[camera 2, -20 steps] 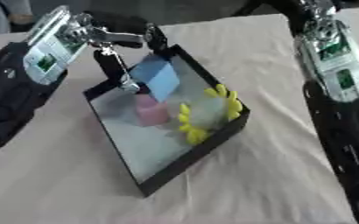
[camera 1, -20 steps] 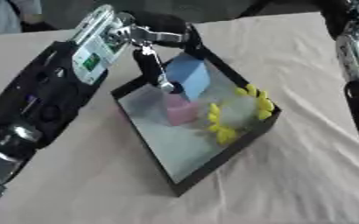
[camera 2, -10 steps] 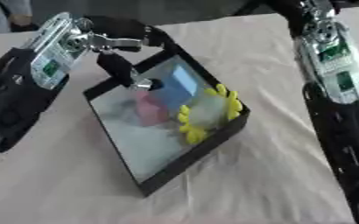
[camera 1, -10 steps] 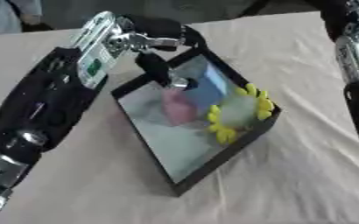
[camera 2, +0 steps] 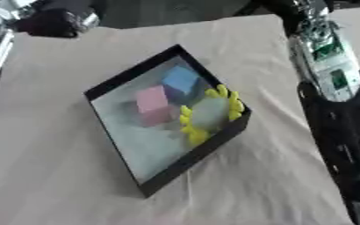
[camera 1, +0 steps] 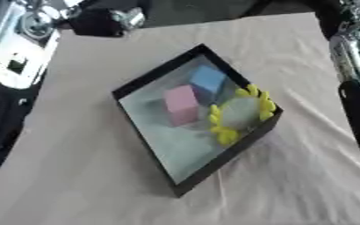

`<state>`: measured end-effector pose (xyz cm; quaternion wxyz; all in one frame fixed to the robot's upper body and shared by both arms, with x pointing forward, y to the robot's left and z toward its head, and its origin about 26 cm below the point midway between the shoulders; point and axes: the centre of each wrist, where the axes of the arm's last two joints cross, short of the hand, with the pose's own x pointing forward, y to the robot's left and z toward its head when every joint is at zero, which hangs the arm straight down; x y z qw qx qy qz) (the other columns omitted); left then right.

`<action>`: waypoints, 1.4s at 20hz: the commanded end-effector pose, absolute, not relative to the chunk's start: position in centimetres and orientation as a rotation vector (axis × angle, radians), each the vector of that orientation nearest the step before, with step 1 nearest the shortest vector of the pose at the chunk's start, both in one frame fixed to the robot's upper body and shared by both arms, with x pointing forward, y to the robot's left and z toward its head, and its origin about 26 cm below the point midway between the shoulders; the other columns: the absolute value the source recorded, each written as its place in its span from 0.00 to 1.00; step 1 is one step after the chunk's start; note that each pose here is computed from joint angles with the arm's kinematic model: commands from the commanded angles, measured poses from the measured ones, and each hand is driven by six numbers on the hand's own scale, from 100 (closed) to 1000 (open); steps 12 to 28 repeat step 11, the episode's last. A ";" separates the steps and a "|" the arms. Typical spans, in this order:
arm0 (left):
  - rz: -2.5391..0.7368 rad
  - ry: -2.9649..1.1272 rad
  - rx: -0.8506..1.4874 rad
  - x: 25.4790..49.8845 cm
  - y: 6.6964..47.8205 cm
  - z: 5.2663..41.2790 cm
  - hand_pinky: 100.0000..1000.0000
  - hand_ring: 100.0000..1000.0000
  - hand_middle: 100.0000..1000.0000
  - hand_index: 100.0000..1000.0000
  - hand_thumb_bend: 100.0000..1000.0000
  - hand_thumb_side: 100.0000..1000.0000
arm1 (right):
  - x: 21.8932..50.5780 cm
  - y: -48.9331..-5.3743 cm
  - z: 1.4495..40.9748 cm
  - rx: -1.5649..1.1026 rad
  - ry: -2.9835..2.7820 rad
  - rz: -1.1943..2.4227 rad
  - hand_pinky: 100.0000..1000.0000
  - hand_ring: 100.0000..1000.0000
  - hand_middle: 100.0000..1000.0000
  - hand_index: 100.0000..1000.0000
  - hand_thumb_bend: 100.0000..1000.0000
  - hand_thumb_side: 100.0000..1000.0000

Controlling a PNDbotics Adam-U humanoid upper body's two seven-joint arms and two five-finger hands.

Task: Pick up objects on the table and place them in the box.

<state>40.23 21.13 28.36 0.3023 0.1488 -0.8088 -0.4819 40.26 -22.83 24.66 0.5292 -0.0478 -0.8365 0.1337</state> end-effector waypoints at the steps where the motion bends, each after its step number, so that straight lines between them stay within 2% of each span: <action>1: -0.910 -2.286 0.381 38.0 24.7 30.9 0.82 0.75 0.76 0.80 0.00 0.71 | 39.6 -22.8 26.5 -0.118 -2.068 0.320 0.90 0.72 0.59 0.84 0.00 0.22; 7: -0.391 -2.371 0.295 34.9 28.7 29.8 0.83 0.76 0.77 0.82 0.00 0.74 | 39.2 -22.8 26.6 -0.114 -2.096 0.319 0.90 0.73 0.59 0.84 0.00 0.24; 11: -0.213 -2.366 0.259 33.6 30.7 27.9 0.84 0.77 0.78 0.84 0.00 0.75 | 39.1 -22.9 26.4 -0.113 -2.107 0.319 0.90 0.73 0.59 0.84 0.00 0.25; 28: -0.213 -2.366 0.259 33.6 30.7 27.9 0.84 0.77 0.78 0.84 0.00 0.75 | 39.1 -22.9 26.4 -0.113 -2.107 0.319 0.90 0.73 0.59 0.84 0.00 0.25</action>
